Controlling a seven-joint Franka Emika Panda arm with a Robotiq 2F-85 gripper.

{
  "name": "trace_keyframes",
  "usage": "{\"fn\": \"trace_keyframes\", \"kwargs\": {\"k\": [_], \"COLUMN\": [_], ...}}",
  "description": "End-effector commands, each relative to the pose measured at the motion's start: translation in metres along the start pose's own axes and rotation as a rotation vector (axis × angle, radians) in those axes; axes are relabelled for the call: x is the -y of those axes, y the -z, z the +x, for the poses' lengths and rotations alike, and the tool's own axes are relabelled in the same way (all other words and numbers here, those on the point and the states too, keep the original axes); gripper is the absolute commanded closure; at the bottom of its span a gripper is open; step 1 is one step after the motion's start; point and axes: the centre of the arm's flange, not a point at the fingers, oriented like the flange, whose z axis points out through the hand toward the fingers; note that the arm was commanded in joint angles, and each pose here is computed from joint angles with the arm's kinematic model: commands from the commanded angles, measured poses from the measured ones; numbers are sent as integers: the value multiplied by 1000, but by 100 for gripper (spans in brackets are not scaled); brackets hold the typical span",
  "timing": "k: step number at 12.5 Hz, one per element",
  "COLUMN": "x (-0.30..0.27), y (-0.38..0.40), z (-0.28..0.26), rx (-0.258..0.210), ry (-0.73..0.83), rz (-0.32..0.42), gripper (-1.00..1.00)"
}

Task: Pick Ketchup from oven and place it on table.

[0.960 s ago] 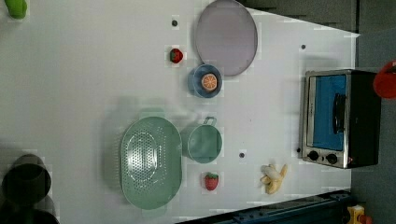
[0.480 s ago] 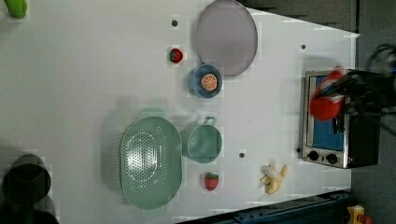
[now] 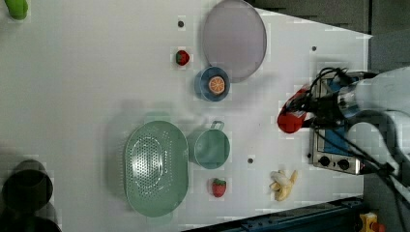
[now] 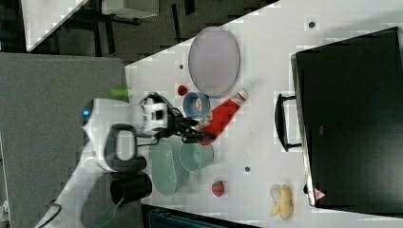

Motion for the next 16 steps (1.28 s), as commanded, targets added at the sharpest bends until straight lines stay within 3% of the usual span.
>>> {"fn": "trace_keyframes", "kwargs": {"k": [1,4,7,11,16], "x": [-24,-19,-15,-13,-40], "y": [-23,-63,-93,-67,94], "z": [20,24,26,32,40], "rx": [-37,-31,-26,-60,-115], "ry": [-93,-100,-101,-107,-144], "rz": [45,34,22,57,155], "gripper": [-27,-33,-100,-100,-100]}}
